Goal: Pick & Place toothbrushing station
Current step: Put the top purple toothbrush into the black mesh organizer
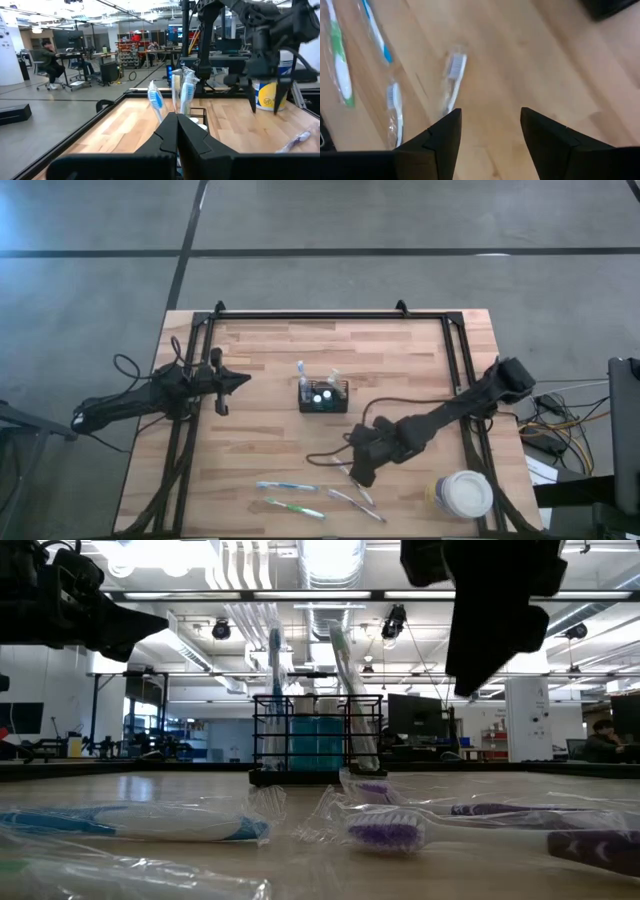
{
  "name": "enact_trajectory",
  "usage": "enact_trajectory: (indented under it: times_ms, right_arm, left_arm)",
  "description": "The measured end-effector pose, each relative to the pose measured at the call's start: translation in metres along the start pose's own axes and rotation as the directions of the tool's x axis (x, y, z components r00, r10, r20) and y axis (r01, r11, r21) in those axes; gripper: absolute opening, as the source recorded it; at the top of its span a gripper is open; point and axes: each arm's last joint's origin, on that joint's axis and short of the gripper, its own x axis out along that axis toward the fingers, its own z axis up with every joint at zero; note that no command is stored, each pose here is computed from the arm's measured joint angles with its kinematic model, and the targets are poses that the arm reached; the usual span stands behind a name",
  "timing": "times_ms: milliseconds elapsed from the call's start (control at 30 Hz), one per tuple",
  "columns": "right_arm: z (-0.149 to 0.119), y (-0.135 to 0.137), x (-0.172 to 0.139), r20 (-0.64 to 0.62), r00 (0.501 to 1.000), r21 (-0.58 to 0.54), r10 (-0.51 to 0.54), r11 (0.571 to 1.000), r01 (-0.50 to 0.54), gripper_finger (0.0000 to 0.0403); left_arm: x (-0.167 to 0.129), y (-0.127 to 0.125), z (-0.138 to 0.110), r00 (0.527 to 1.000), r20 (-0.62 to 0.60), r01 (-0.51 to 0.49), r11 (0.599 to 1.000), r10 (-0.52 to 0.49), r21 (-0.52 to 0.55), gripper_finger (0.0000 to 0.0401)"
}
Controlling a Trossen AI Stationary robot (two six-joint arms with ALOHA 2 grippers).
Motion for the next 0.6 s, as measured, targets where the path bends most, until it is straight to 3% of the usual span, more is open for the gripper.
enact_trajectory:
  times_ms: [200, 600]
  right_arm:
    - [0.0, 0.017, 0.029, -0.116, 0.992, -0.051, 0.053, 0.997, -0.059, 0.0203]
    - [0.005, 0.027, 0.071, -0.24, 0.97, -0.121, 0.046, 0.99, -0.077, 0.0203]
  left_arm:
    - [0.0, 0.0, 0.0, 1.0, 0.0, 0.002, 1.0, -0.002, 0.001, 0.0003]
    - [0.0, 0.0, 0.0, 1.0, 0.003, 0.007, 1.0, -0.007, 0.0, 0.0003]
